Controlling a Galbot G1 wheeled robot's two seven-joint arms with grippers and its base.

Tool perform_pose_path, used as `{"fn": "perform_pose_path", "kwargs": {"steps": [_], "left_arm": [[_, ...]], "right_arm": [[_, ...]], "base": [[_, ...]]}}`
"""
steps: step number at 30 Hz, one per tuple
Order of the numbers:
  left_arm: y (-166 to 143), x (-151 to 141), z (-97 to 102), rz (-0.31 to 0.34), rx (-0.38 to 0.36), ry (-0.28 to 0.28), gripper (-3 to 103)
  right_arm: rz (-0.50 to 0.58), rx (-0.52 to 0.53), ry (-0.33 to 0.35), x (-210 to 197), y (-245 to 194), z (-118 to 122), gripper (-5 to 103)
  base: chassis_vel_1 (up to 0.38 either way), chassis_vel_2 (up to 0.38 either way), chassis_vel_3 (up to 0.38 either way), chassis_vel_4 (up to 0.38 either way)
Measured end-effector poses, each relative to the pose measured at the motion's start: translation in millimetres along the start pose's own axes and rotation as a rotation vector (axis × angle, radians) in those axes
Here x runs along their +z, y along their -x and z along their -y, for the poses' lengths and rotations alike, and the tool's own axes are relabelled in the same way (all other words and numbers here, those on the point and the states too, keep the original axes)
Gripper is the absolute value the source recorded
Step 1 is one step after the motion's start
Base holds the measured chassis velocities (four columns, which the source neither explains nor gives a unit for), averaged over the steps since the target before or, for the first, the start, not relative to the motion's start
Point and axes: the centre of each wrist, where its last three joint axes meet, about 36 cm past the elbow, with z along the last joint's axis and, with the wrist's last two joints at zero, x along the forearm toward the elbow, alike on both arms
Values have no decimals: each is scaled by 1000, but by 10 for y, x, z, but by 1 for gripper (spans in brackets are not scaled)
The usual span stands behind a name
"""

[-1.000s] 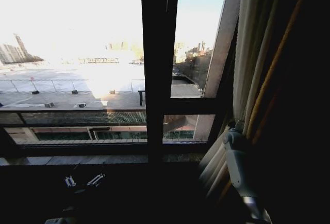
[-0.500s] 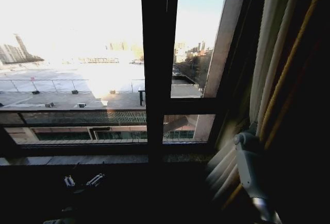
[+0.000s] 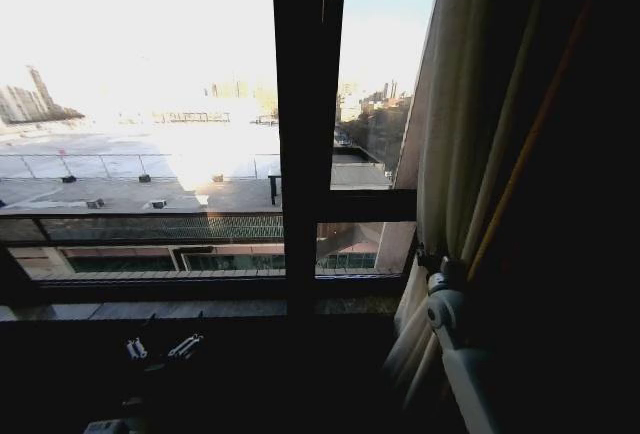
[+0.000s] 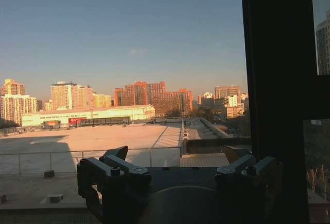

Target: Open the curtains by pulling them apart, changing their state from closed to fully open.

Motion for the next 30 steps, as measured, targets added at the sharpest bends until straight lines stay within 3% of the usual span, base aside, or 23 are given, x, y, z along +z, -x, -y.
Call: {"fn": "perform_pose_path", "kwargs": {"steps": [7,10,15,30], "left_arm": [[63,-47,8,-3,1,-9,100],[96,-76,24,-7,5,-14,100],[132,-104,58,-8,14,-19,100],[140,-96,40,-15,16,-12,100]], "right_arm": [[-3,-143,16,22,-628,-314,82],[31,-182,-30,130,-842,-419,97],[105,-181,-110,343,-813,-488,100],[100,-190,-150,454,-747,-614,100]], "base": [[0,0,0,0],[0,0,0,0],[0,0,0,0],[75,70,-75,-71]]}}
